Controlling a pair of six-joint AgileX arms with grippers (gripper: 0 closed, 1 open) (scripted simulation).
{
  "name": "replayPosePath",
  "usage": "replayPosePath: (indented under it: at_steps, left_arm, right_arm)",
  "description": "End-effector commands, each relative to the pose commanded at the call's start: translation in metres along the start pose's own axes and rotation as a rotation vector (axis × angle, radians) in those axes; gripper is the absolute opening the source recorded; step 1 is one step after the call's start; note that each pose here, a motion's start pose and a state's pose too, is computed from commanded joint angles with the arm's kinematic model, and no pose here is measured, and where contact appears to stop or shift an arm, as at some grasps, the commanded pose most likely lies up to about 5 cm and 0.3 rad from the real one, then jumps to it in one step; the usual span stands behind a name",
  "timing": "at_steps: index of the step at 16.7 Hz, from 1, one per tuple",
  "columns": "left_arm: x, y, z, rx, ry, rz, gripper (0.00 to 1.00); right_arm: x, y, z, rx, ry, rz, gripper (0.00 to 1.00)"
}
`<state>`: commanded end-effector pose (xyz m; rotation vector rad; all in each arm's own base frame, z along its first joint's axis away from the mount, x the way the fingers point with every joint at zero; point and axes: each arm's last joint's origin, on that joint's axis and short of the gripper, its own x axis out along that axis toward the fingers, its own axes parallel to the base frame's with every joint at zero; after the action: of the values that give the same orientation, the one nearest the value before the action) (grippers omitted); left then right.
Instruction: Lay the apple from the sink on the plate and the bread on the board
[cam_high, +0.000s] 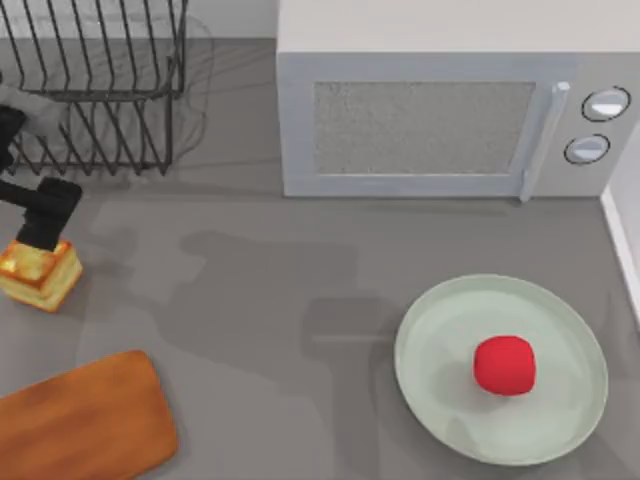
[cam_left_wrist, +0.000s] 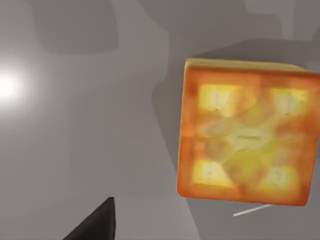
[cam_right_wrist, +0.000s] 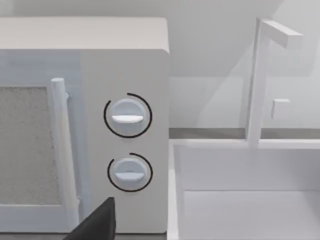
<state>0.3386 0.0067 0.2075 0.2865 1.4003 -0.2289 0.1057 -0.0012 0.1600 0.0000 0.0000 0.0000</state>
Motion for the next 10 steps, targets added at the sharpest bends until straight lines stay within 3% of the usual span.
replayPosePath:
  at_steps: [5,10]
  left_arm:
    - [0.030,0.005,0.024,0.046,0.132,-0.059,1.00]
    - [0.033,0.006,0.026,0.051,0.144,-0.065,1.00]
  right_arm:
    - [0.000,0.000,0.000,0.000,0.000,0.000,1.00]
    - [0.000,0.000,0.000,0.000,0.000,0.000,1.00]
